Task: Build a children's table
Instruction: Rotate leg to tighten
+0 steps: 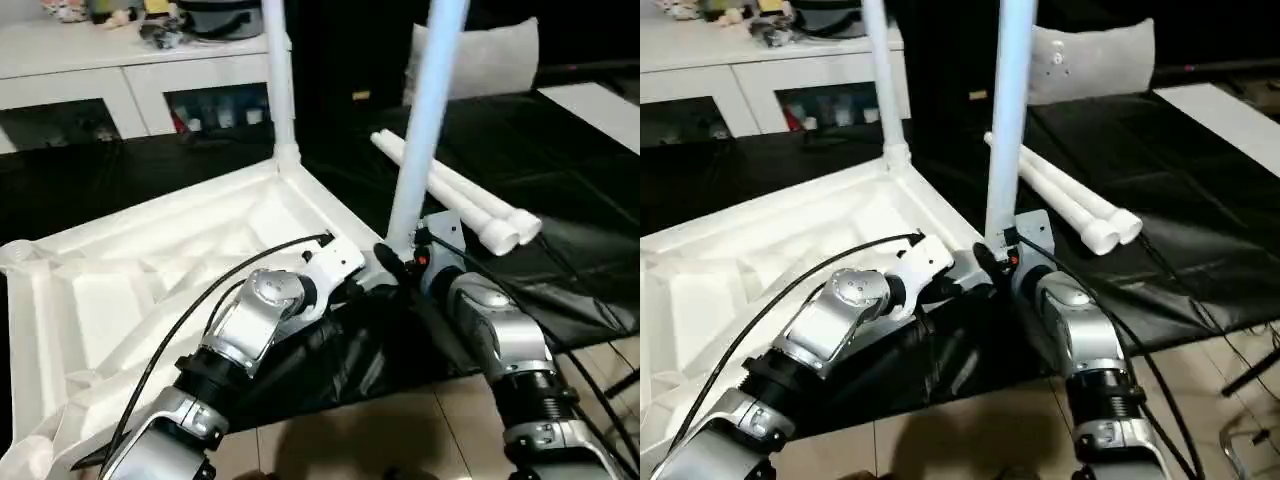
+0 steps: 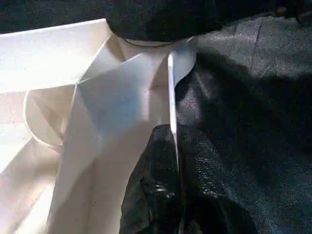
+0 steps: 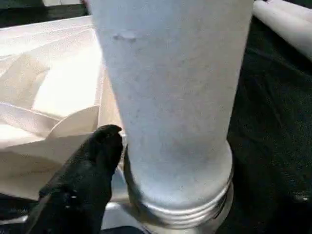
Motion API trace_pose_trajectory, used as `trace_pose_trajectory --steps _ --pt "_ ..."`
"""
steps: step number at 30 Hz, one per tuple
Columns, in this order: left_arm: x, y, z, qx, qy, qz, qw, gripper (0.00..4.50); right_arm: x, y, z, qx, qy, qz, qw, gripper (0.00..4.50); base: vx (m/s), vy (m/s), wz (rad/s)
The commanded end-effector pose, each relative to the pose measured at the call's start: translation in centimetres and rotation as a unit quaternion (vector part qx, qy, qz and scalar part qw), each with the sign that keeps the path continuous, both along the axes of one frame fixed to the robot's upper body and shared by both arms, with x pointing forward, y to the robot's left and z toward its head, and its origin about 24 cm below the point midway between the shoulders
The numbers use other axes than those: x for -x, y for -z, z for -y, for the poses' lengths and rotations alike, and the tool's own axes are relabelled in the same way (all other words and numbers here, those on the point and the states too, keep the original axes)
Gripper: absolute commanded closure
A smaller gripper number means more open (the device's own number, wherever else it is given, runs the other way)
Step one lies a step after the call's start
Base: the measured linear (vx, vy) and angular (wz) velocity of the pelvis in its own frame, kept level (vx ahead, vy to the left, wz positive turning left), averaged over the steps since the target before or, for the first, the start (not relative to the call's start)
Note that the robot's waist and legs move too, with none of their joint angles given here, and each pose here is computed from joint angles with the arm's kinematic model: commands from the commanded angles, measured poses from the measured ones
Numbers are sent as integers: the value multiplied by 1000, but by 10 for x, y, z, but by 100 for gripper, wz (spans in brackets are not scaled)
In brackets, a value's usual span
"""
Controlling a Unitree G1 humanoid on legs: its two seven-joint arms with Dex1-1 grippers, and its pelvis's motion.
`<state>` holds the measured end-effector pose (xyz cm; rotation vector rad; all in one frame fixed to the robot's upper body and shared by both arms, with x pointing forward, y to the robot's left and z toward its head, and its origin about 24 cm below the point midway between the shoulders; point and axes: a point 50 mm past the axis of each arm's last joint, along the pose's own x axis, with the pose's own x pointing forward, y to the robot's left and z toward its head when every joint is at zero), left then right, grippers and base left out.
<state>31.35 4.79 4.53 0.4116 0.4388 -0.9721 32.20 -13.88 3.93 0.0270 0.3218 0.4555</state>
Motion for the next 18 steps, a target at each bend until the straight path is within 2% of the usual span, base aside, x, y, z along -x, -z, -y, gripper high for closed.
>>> trace_pose_trajectory --steps 1,7,11,16,17,18 --pt "-1 -6 4 -7 7 24 1000 450 5 -2 -21 -20 -63 4 998 64 41 -98 16" --pt "-4 -1 -19 -37 26 38 998 450 12 -7 11 -10 -89 37 995 5 52 -11 -11" --pt "-3 1 -31 -51 57 33 996 450 17 -13 32 21 -127 53 990 1 0 0 0" --pt "6 2 -40 -65 151 31 986 450 20 -26 53 50 -191 68 978 1 0 0 0" --pt "10 3 -43 -73 188 27 979 450 20 -29 59 79 -215 72 971 1 0 0 0" --pt "10 3 -43 -74 192 27 978 450 20 -30 60 83 -217 72 970 1 0 0 0"
